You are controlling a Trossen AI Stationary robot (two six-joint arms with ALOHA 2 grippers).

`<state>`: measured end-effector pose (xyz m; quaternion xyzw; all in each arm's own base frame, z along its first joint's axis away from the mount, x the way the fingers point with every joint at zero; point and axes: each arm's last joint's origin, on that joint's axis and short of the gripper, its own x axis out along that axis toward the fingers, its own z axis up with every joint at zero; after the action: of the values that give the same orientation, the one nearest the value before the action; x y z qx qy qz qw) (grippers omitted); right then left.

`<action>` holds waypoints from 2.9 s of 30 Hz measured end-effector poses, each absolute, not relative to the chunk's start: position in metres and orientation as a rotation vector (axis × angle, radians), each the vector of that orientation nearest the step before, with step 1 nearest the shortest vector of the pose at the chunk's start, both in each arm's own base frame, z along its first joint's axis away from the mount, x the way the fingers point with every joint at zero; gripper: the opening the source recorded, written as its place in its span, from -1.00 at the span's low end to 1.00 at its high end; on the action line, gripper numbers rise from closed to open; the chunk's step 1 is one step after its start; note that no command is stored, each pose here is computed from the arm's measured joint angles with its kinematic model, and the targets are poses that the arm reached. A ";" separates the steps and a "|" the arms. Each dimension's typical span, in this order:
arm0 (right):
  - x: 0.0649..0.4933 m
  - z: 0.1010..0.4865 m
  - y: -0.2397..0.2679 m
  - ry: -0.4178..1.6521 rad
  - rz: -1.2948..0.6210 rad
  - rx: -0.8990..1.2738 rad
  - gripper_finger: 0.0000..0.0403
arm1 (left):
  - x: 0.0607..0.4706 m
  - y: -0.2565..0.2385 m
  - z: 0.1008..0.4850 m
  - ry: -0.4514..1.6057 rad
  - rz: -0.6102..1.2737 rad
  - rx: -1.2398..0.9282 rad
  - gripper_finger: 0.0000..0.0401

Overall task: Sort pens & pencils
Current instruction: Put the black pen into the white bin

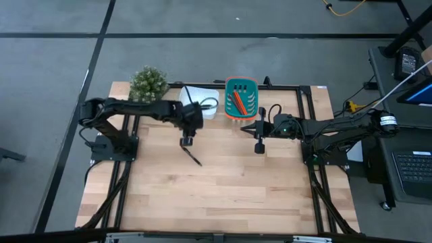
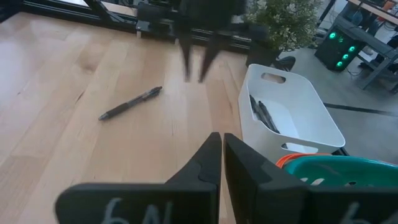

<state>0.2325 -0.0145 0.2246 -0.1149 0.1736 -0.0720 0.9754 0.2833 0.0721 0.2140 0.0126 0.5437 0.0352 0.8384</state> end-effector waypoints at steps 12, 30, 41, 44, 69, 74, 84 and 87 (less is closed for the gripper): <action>0.233 0.225 -0.013 0.343 -0.090 -0.215 -0.90 | 0.297 -0.004 0.213 1.107 -0.152 0.113 -0.59; 0.233 0.225 -0.012 0.339 -0.090 -0.162 -0.90 | 0.294 -0.048 0.200 1.181 -0.197 0.292 -0.56; 0.233 0.225 -0.011 0.334 -0.065 -0.156 -0.89 | 0.301 -0.046 0.164 1.332 -0.241 0.368 -0.56; 0.233 0.225 -0.011 0.334 -0.064 -0.155 -0.89 | 0.302 -0.046 0.158 1.357 -0.258 0.398 -0.56; 0.233 0.225 -0.011 0.338 -0.063 -0.158 -0.90 | 0.307 -0.032 0.146 1.398 -0.210 0.546 -0.55; 0.233 0.225 -0.011 0.339 -0.063 -0.158 -0.90 | 0.306 -0.033 0.146 1.408 -0.204 0.535 -0.55; 0.233 0.224 -0.011 0.340 -0.063 -0.158 -0.90 | 0.301 -0.038 0.148 1.455 -0.213 0.577 -0.55; 0.233 0.224 -0.011 0.341 -0.064 -0.158 -0.90 | 0.304 -0.042 0.153 1.444 -0.220 0.585 -0.55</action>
<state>0.2327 -0.0112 0.2244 -0.0784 0.1692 -0.0317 0.9819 0.3042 -0.0420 0.1534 0.2632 0.6496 -0.0992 0.7063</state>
